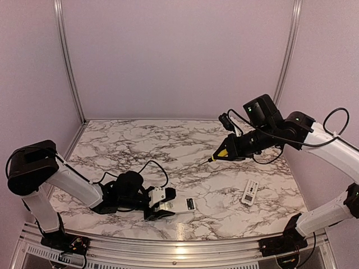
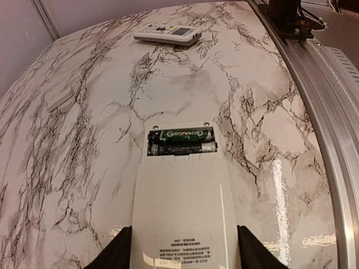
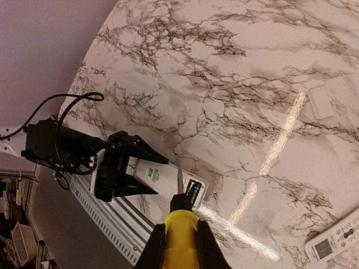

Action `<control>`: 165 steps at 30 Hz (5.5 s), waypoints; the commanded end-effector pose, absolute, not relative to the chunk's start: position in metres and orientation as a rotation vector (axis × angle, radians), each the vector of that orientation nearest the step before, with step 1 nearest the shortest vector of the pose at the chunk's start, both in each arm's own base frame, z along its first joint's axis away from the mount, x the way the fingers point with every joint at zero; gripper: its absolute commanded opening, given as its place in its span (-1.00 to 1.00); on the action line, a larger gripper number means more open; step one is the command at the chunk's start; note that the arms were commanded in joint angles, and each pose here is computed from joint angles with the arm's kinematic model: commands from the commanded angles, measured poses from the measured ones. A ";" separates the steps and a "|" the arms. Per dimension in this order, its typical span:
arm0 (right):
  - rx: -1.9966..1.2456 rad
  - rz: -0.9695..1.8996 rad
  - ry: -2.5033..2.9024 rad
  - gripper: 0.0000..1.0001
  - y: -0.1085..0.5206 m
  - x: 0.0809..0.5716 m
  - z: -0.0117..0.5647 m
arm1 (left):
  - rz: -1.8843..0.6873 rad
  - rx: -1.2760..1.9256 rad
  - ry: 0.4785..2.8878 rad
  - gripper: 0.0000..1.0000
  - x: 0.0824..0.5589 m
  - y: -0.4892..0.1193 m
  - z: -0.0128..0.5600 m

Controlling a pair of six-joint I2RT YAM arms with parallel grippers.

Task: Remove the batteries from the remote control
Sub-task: Pick up the remote control without the battery cover from the center of the board, then remove the battery from the remote control without the battery cover.

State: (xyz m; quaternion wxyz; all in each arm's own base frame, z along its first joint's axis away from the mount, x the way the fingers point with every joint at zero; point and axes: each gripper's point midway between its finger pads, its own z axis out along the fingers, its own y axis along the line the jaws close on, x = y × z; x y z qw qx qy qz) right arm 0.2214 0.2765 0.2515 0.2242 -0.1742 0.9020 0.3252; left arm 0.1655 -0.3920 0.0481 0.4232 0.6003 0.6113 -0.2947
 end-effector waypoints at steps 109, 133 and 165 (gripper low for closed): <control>-1.720 0.367 1.868 -1.00 0.359 0.149 0.253 | -0.661 1.624 1.418 -1.00 0.141 -0.352 0.169; -1.758 0.419 1.874 -1.00 0.363 0.140 0.238 | -0.652 1.632 1.421 -1.00 0.143 -0.354 0.166; -1.823 0.423 1.873 -1.00 0.368 0.137 0.219 | -0.648 1.611 1.403 -1.00 0.148 -0.360 0.170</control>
